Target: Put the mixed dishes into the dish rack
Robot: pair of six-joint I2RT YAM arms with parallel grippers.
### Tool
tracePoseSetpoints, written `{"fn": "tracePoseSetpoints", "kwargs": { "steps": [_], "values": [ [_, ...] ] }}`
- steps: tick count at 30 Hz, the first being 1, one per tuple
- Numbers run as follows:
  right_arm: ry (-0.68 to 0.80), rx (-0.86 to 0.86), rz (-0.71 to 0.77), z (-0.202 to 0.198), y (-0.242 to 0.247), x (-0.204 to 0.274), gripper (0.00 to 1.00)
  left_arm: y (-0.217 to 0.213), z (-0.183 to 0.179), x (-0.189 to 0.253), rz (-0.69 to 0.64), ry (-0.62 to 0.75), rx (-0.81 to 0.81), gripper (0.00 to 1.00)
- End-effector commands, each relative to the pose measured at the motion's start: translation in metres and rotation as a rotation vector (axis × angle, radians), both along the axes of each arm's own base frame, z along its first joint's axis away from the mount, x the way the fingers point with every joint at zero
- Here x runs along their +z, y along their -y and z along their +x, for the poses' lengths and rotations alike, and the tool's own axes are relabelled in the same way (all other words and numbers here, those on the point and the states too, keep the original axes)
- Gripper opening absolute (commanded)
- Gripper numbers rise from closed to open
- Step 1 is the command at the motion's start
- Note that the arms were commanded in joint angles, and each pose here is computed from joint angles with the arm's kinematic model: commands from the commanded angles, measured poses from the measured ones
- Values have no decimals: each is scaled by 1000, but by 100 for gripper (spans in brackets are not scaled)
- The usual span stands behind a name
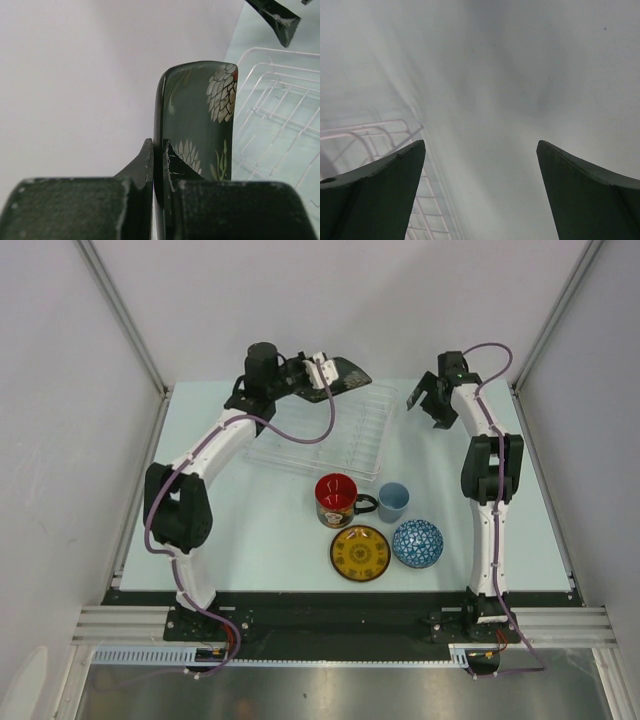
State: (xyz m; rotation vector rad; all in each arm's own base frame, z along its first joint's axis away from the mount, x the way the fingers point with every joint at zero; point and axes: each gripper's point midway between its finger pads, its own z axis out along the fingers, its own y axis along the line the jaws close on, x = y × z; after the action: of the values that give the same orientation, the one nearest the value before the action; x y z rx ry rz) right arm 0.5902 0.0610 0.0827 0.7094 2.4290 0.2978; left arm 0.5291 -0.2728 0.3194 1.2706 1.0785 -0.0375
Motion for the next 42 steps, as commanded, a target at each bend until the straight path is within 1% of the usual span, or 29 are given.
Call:
{"fn": "tracePoseSetpoints", "kwargs": {
  "steps": [1, 6, 12, 15, 21, 23, 27, 35, 42],
  "values": [
    [34, -5, -30, 7, 8, 21, 100, -2, -39, 148, -83, 461, -49, 0],
    [42, 39, 68, 16, -25, 17, 100, 3, -38, 143, -49, 540, -58, 0],
    [94, 74, 196, 30, -64, 25, 100, 9, -31, 127, 13, 624, -70, 0],
    [106, 89, 239, 33, -76, 26, 100, 10, -28, 117, 37, 639, -71, 0],
    [133, 122, 277, 40, -99, 25, 100, 14, -23, 93, 93, 626, -91, 0],
    [142, 127, 286, 42, -102, 27, 100, 14, -17, 84, 111, 601, -89, 0],
    [146, 138, 286, 39, -102, 30, 100, 17, -9, 77, 131, 611, -89, 0],
    [136, 120, 279, 35, -80, 26, 100, 16, -8, 62, 172, 585, -93, 0],
    [149, 140, 283, 33, -83, 31, 100, 17, -1, 49, 201, 575, -87, 0]
  ]
}}
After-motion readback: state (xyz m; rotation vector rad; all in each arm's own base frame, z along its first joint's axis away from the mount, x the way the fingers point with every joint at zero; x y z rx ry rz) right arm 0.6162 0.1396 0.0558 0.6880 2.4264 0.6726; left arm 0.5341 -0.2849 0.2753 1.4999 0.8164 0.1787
